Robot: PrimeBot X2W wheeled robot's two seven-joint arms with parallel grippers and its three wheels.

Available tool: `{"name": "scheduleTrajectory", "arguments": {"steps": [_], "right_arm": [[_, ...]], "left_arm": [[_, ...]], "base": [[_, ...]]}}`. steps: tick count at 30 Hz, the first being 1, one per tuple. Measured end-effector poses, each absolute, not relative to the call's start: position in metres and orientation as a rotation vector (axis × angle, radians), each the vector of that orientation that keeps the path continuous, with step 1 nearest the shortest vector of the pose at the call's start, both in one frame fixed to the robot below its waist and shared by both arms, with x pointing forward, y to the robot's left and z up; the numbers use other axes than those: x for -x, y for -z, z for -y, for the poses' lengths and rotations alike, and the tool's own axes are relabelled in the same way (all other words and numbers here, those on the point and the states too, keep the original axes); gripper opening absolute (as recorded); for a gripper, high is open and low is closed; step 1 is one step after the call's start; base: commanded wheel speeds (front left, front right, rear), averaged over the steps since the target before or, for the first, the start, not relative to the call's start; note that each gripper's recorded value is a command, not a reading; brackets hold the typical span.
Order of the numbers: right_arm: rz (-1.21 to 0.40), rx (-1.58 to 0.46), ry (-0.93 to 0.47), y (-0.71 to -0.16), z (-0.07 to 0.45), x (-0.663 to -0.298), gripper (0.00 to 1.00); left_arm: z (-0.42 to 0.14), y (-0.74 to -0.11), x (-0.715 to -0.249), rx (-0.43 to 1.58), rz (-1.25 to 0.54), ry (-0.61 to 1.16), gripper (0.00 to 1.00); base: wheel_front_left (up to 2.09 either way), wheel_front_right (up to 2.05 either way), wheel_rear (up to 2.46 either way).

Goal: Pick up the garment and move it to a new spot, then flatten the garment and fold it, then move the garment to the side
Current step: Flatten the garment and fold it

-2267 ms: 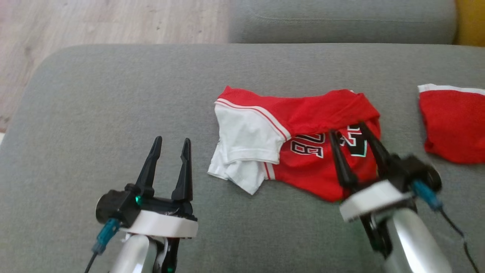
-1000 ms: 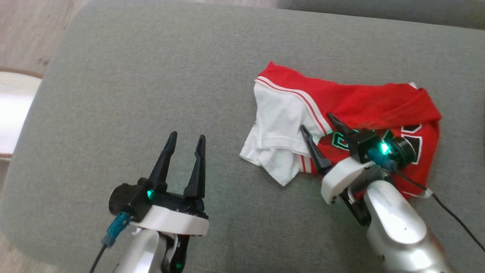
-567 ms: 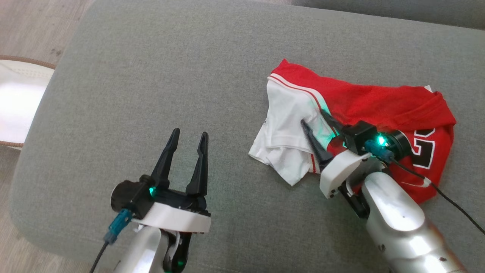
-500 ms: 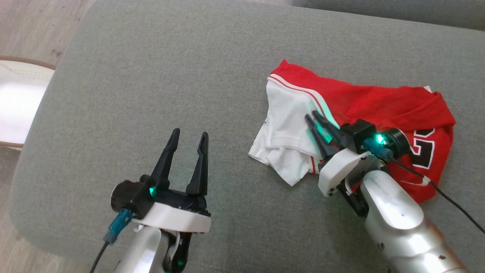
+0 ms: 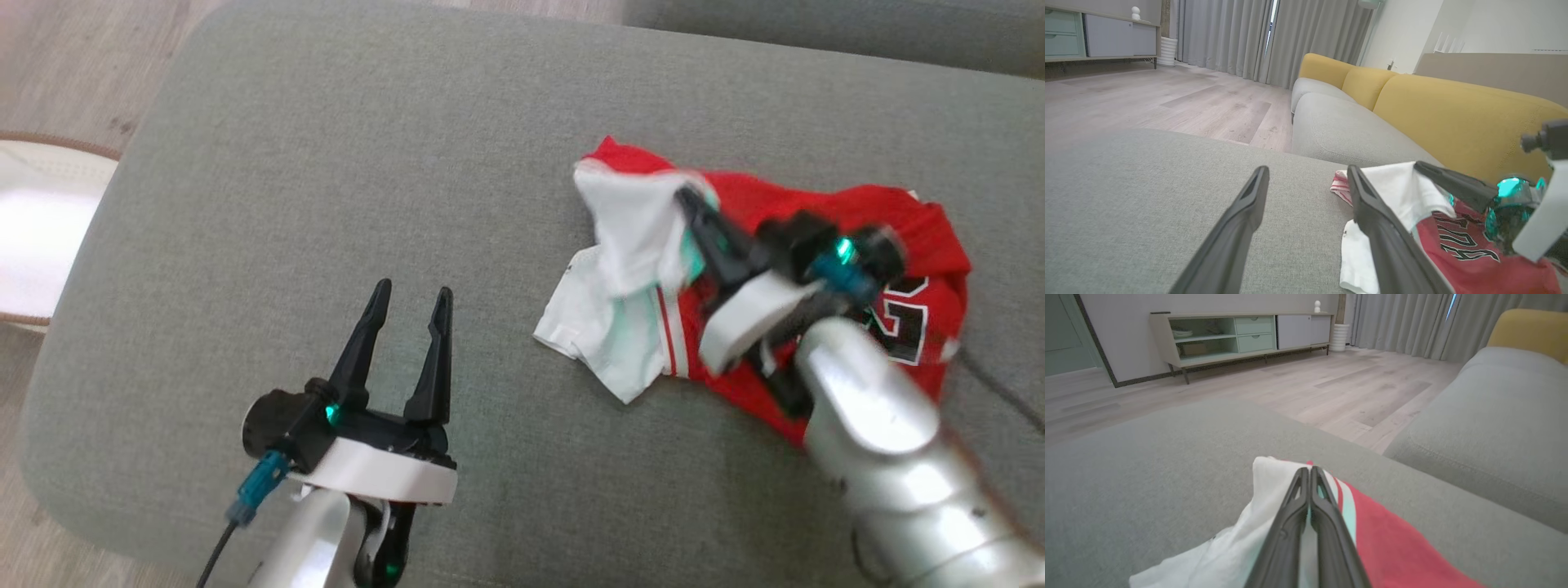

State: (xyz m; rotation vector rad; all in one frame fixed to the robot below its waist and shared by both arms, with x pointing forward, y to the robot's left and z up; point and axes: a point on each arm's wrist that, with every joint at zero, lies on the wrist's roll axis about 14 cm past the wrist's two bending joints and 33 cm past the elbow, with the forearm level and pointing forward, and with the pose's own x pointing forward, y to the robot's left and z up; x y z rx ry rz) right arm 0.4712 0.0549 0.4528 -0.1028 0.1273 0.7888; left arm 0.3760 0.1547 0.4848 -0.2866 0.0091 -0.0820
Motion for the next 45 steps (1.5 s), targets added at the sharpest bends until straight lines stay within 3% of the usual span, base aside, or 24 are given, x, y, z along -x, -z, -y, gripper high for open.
{"name": "scheduleTrajectory", "arguments": {"steps": [5,13,18,19,20,30,38,45], "right_arm": [[-0.059,0.151,-0.775,-0.487,-0.055,-0.515,0.0],[-0.012,0.265,-0.656,-0.536,-0.029,-0.617,0.0],[0.06,0.29,-0.633,-0.571,-0.045,-0.656,0.0],[0.077,0.304,-0.622,-0.577,-0.046,-0.663,0.39],[0.08,0.297,-0.605,-0.581,-0.044,-0.67,1.0],[0.032,0.269,-0.587,-0.56,-0.039,-0.658,1.0],[-0.018,0.229,-0.532,-0.522,0.009,-0.614,1.0],[0.088,0.073,-0.427,-0.54,0.056,-0.56,1.0]], "left_arm": [[-0.157,-0.479,-0.375,0.307,-0.028,0.068,1.0],[-0.166,-0.473,-0.383,0.31,-0.048,0.042,1.0],[-0.173,-0.469,-0.385,0.308,-0.061,0.022,1.0],[-0.175,-0.469,-0.385,0.304,-0.064,0.017,1.0],[-0.176,-0.468,-0.385,0.303,-0.065,0.014,1.0],[-0.173,-0.478,-0.389,0.306,-0.037,0.021,1.0],[-0.162,-0.491,-0.398,0.287,0.009,0.066,1.0],[-0.14,-0.5,-0.401,0.292,0.04,0.134,1.0]], "base": [[0.0,0.0,0.0],[0.0,0.0,0.0],[0.0,0.0,0.0],[0.0,0.0,0.0],[0.0,0.0,0.0],[0.0,0.0,0.0],[0.0,0.0,0.0],[0.0,0.0,0.0]]}}
